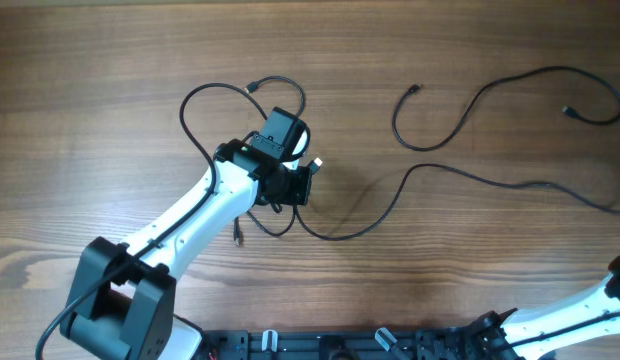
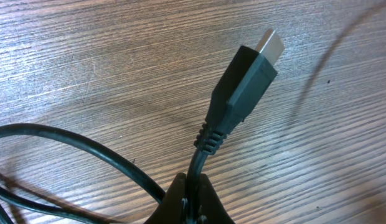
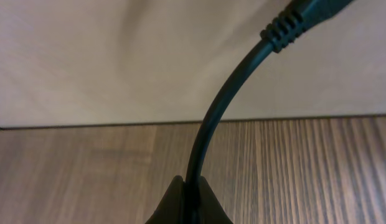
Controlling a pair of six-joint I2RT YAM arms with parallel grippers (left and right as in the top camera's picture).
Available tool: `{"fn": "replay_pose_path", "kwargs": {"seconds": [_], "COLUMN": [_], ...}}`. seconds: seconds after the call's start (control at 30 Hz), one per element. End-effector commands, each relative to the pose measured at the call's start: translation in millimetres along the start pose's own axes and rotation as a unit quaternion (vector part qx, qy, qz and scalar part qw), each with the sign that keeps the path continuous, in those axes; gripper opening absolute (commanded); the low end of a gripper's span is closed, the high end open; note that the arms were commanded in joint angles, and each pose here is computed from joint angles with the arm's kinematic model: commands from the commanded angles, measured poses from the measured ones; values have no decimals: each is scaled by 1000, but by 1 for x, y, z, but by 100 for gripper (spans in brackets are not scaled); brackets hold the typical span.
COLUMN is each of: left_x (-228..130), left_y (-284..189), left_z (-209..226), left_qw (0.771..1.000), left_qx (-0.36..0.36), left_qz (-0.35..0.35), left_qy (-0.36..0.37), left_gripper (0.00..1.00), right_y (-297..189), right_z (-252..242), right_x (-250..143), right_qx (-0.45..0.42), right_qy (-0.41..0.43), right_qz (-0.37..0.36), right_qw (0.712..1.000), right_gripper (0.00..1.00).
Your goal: Untangle cables
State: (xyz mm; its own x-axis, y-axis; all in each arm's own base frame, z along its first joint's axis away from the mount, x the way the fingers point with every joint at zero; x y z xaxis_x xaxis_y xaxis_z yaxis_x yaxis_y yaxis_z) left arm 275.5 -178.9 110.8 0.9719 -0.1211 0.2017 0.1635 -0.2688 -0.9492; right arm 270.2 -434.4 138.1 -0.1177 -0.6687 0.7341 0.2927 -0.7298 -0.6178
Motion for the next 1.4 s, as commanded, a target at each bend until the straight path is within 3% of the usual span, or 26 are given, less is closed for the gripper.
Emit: {"fn": "replay_pose_path", "kwargs": {"seconds": [0.0,0.37,0.43,0.53,0.77,0.83,0.87,0.9,0.93,0.97,1.03,1.13,1.27,1.37], "left_x": [-3,-18,-22,-31,-52,-51,-51,-51,-51,-51,-51,-50,-40,-29], "left_y": [11,35,37,39,44,44,43,43,43,43,43,43,38,25], "left_z": [5,28,49,67,90,93,94,94,94,94,94,94,87,81], "left_qw": [1000,995,987,977,967,967,967,967,967,967,967,967,974,978], "left_qx": [17,82,154,207,242,244,244,244,244,244,244,243,225,211], "left_qz": [16,55,45,47,72,72,72,72,72,72,71,70,38,-3], "left_qy": [17,12,17,21,12,7,5,5,5,5,5,3,-2,-3], "left_gripper": [4,4,4,4,5,14,46,62,89,100,100,100,100,100], "right_y": [11,13,13,13,12,13,13,13,13,13,13,13,9,-7], "right_z": [-1,1,3,4,4,4,4,4,4,4,6,7,7,23], "right_x": [-6,1,5,6,7,7,7,7,7,6,6,4,1,10], "right_qx": [3,7,12,13,14,14,14,14,14,14,20,28,26,75], "right_qy": [-9,-20,-20,-19,-30,-30,-30,-30,-30,-30,-30,-41,-58,-85], "right_qz": [6,-16,-26,-28,-31,-30,-30,-30,-29,-29,-27,-19,-7,-8], "right_qw": [1000,1000,999,999,999,999,999,999,999,999,999,999,998,994], "right_gripper": [5,5,5,5,5,5,5,8,24,42,73,99,100,100]}}
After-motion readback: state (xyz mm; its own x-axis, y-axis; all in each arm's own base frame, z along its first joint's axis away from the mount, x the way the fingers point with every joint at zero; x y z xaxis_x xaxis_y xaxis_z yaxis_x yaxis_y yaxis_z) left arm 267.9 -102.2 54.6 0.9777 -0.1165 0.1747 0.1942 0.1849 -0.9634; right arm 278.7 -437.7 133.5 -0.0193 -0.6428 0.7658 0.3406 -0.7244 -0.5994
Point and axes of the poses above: each gripper's point midway between its finger pads, its own y axis out along the fingers, its own z axis along the line the jaws close on, x = y × z, the point moved 5 cm from there along -y, back along the fingers, and after that the axes turned 4 degrees about -y, right-handed, at the moved point
